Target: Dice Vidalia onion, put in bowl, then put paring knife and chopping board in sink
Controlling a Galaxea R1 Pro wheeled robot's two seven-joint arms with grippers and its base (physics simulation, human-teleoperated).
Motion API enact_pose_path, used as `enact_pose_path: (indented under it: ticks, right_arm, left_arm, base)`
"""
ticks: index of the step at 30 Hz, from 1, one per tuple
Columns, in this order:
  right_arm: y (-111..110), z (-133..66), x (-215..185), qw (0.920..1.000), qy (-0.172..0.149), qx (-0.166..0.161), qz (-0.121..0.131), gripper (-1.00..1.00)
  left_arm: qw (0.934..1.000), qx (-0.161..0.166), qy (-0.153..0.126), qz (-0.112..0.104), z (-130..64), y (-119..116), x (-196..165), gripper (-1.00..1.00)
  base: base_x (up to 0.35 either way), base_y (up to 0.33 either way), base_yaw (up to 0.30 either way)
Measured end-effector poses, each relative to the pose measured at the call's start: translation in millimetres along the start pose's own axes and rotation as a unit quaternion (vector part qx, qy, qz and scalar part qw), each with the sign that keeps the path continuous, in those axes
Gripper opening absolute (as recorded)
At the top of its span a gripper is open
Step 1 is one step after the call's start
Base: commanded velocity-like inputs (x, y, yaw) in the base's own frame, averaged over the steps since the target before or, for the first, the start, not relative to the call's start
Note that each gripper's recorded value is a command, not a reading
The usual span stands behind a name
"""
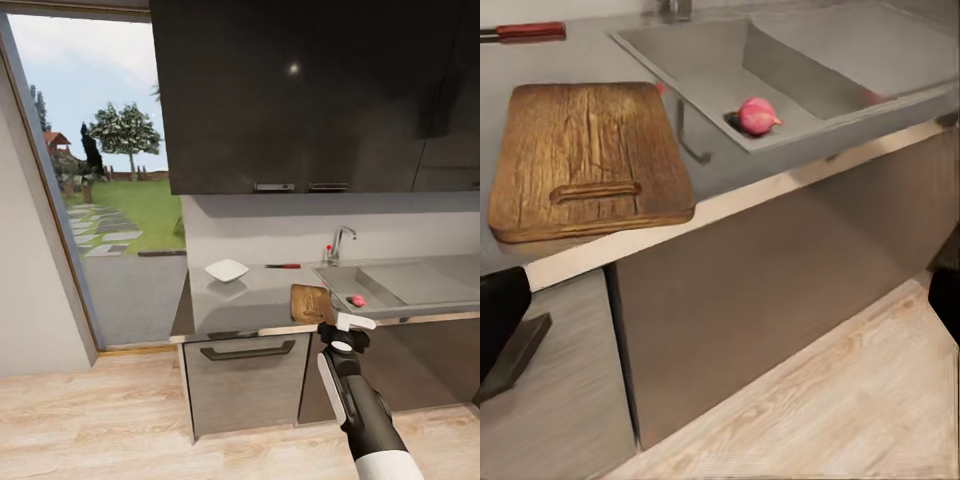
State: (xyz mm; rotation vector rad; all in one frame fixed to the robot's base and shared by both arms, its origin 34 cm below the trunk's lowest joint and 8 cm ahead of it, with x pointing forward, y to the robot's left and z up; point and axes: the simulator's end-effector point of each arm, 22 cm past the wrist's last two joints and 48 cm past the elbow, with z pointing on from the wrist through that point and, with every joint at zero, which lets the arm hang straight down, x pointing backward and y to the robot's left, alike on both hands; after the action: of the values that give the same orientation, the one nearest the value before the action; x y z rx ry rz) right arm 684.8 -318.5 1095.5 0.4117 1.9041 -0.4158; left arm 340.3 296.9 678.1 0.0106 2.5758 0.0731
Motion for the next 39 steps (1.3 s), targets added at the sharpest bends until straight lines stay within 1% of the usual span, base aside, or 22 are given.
enact_pose_path:
  ticks: [2, 4, 5, 8, 9, 12, 13, 17, 21, 22, 23, 29, 30, 31, 32, 35, 36, 37, 39]
  right_arm:
    - [-3.4, 0.5, 3.4, 0.9999, 0.007, 0.007, 0.008, 1.0]
    - [-7.9, 1.4, 11.8, 0.9991, 0.025, 0.014, 0.032, 1.0]
    - [-9.3, 1.8, 13.4, 0.9988, 0.028, 0.016, 0.036, 1.0]
    - [-23.4, 4.3, 21.1, 0.9968, 0.043, 0.037, 0.057, 1.0]
    - [-29.0, 4.9, 23.7, 0.9958, 0.048, 0.047, 0.063, 1.0]
    - [-31.0, 6.0, 29.2, 0.9951, 0.054, 0.051, 0.065, 1.0]
    - [-36.6, 9.5, 40.8, 0.9929, 0.071, 0.056, 0.078, 1.0]
    - [-52.8, 15.5, 55.6, 0.9869, 0.095, 0.068, 0.111, 1.0]
    - [-59.0, 15.3, 58.4, 0.9852, 0.099, 0.079, 0.115, 1.0]
    - [-61.8, 14.8, 59.3, 0.9846, 0.1, 0.086, 0.115, 1.0]
    - [-70.1, 12.9, 61.3, 0.9824, 0.103, 0.105, 0.115, 1.0]
    - [-80.4, 8.9, 64.3, 0.9787, 0.108, 0.132, 0.114, 1.0]
    - [-82.4, 7.6, 63.3, 0.978, 0.108, 0.137, 0.115, 1.0]
    - [-88.6, 2.5, 53.3, 0.9765, 0.1, 0.15, 0.118, 1.0]
    - [-91.6, -0.2, 45.9, 0.9761, 0.096, 0.153, 0.12, 1.0]
    - [-91.7, -3.6, 22.9, 0.9771, 0.096, 0.151, 0.115, 1.0]
    - [-86.8, -3.7, 7.0, 0.9783, 0.1, 0.144, 0.111, 1.0]
    - [-84.8, -3.5, 0.8, 0.9787, 0.1, 0.141, 0.111, 1.0]
    - [-77.7, -3.4, -16.2, 0.9797, 0.099, 0.131, 0.115, 1.0]
  left_arm:
    - [1.0, 0.0, 0.0, 0.0, 0.0, 0.1, 0.0, 1.0]
    - [1.0, 0.0, 0.0, 0.0, 0.0, 0.2, 0.0, 1.0]
    - [1.0, 0.0, 0.0, 0.0, 0.0, 0.0, 0.0, 1.0]
    - [1.0, 0.0, 0.001, 0.0, -0.1, -0.2, 1.1, 1.0]
    - [1.0, 0.0, 0.007, 0.0, -0.5, -0.5, 6.6, 1.0]
    - [0.9999, 0.0, 0.01, 0.0, -0.7, -0.5, 9.9, 1.0]
    - [0.9999, 0.0, 0.011, 0.0, -0.7, -0.5, 10.7, 1.0]
    - [0.9999, 0.0, 0.012, 0.0, -0.5, -0.6, 11.0, 1.0]
    - [0.9999, 0.0, 0.012, 0.0, -0.6, -0.6, 11.0, 1.0]
    - [0.9999, 0.0, 0.012, 0.0, -0.6, -0.6, 11.0, 1.0]
    - [0.9999, 0.0, 0.012, 0.0, -0.6, -0.6, 11.0, 1.0]
    - [0.9999, 0.0, 0.012, 0.0, -0.6, -0.6, 11.0, 1.0]
    - [0.9999, 0.0, 0.012, 0.0, -0.6, -0.7, 11.0, 1.0]
    - [0.9999, 0.0, 0.012, 0.0, -0.6, -0.8, 11.0, 1.0]
    - [0.9999, 0.0, 0.012, 0.0, -0.6, -0.8, 11.0, 1.0]
    - [0.9999, 0.0, 0.012, 0.0, -0.6, -0.8, 11.5, 1.0]
    - [0.9999, 0.0, 0.012, 0.0, -0.6, -0.8, 11.6, 1.0]
    - [0.9999, 0.0, 0.012, 0.0, -0.6, -0.7, 11.6, 1.0]
    - [0.9999, 0.0, 0.013, 0.0, -0.6, -0.8, 11.9, 1.0]
  base:
    - [0.23, 0.216, 0.0]
    - [0.227, 0.219, 0.0]
    - [0.226, 0.219, 0.0]
    - [0.226, 0.22, 0.0]
    - [0.225, 0.22, 0.0]
    - [0.225, 0.219, 0.0]
    - [0.219, 0.203, 0.0]
    - [0.119, 0.101, 0.0]
    - [0.017, 0.014, 0.0]
    - [0.003, 0.002, 0.0]
    - [0.002, 0.002, 0.0]
    - [0.0, 0.0, 0.0]
    - [0.0, 0.0, 0.0]
    - [0.0, 0.0, 0.0]
    - [0.0, 0.0, 0.0]
    - [0.0, 0.0, 0.0]
    - [0.0, 0.0, 0.0]
    - [0.0, 0.0, 0.0]
    - [0.0, 0.0, 0.0]
